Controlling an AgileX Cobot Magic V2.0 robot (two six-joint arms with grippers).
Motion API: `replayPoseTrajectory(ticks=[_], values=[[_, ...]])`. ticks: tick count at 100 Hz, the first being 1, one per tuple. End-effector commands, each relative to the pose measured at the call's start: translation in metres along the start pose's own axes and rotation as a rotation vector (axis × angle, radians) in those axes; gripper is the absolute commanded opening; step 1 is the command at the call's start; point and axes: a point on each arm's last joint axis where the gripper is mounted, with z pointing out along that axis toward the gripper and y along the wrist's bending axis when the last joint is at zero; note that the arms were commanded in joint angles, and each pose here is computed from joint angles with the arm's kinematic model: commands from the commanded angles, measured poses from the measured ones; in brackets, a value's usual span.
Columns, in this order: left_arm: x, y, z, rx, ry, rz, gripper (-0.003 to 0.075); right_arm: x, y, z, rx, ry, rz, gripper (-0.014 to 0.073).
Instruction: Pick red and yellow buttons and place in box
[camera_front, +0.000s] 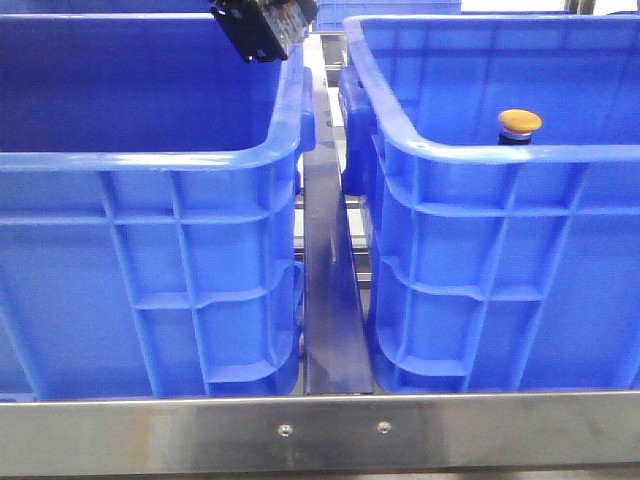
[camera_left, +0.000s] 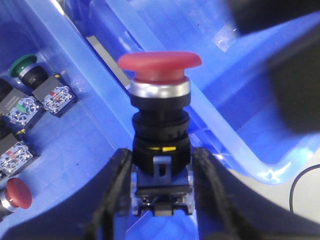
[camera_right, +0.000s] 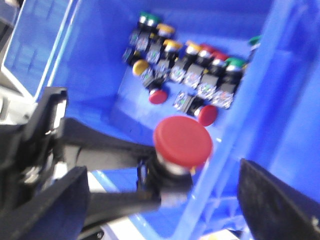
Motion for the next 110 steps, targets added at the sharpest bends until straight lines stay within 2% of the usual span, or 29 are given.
replayPoseTrajectory(ticks=[1,18,25,32,46,54,67,72,82,87,110], values=[[-0.013,-0.005,-0.018,0.033,-0.124,0.001,0.0134,-0.013,0.012,-0.001,-0.05,-0.054,-0.01,0.0618],[-0.013,-0.005,-0.018,0.035,-0.124,-0.001,0.0134,-0.018,0.008,0.01,-0.053,-0.045,0.004,0.0615],[-0.013,-0.005,-0.018,0.035,-0.124,-0.001,0.0134,-0.019,0.006,0.012,-0.05,-0.047,0.007,0.0578],[-0.013,-0.005,-0.018,0.035,-0.124,-0.001,0.0134,-0.019,0.005,0.014,-0.049,-0.044,0.011,0.0501],[-0.013,-0.005,-0.018,0.035,-0.124,-0.001,0.0134,-0.019,0.004,0.016,-0.056,-0.035,0.019,0.0286],[-0.013,-0.005,-0.018,0.035,-0.124,-0.001,0.0134,-0.019,0.005,0.016,-0.065,-0.037,0.027,0.0211],[-0.015,-0.006,-0.018,0.047,-0.154,0.003,0.0172,-0.019,0.006,0.016,-0.069,-0.039,0.031,0.0201],[-0.016,-0.006,-0.018,0.047,-0.156,0.003,0.0227,-0.019,0.006,0.016,-0.069,-0.038,0.03,0.0201],[-0.015,-0.006,-0.018,0.045,-0.145,0.003,0.0386,-0.02,0.005,0.015,-0.066,-0.043,0.029,0.0201],[-0.014,-0.006,-0.018,0.044,-0.139,0.003,0.043,-0.021,0.003,0.014,-0.057,-0.051,0.014,0.0201],[-0.013,-0.005,-0.018,0.041,-0.126,0.003,0.0428,-0.037,-0.022,-0.025,0.046,-0.175,-0.054,0.0201]])
